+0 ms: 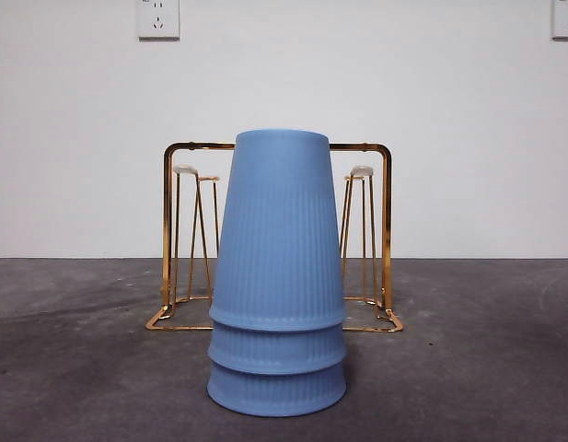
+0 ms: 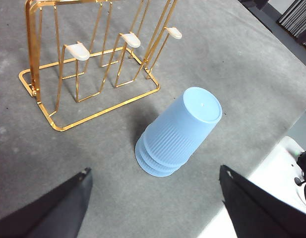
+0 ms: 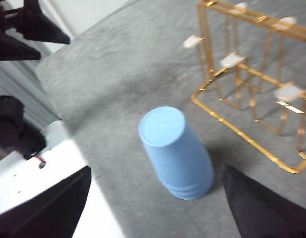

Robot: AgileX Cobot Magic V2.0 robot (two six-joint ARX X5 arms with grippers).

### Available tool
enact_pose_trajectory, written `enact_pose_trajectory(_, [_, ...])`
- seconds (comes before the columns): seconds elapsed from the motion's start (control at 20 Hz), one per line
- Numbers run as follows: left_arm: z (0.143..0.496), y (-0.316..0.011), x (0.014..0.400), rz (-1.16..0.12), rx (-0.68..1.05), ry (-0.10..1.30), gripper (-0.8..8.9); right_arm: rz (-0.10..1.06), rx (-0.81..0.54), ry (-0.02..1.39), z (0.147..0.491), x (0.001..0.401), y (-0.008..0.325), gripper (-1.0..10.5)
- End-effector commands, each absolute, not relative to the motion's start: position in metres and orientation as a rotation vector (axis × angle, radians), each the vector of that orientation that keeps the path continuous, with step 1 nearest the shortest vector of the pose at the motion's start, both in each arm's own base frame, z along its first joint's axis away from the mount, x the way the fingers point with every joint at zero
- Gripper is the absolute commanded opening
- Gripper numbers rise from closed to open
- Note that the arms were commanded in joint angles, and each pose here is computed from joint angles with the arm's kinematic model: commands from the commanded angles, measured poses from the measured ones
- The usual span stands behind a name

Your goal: Pick the top cup and place it on cupholder, pick up the mid cup and place it on cupholder, last pick the bottom cup and place it on cupholder.

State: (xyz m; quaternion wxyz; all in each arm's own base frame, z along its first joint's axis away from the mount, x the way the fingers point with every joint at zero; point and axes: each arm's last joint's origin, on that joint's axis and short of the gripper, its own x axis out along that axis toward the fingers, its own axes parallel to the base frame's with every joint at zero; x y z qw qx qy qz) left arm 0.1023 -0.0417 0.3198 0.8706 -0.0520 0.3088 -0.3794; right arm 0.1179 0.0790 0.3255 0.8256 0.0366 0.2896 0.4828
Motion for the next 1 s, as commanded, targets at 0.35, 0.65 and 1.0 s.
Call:
enact_pose_trajectory(0.35, [0.325, -0.042, 0.103, -0.808, -0.101, 0.622, 4.06, 1.089, -0.025, 0.649, 0.309, 0.145, 0.145, 4.3])
enact_pose_trajectory(0.65, [0.325, -0.042, 0.103, -0.808, -0.101, 0.622, 4.05, 1.053, -0.093, 0.695, 0.283, 0.163, 0.181, 4.4])
enact_pose_trajectory(1.0, [0.325, -0.042, 0.103, -0.808, -0.101, 0.622, 4.05, 1.025, -0.124, 0.740, 0.259, 0.178, 0.201, 4.9])
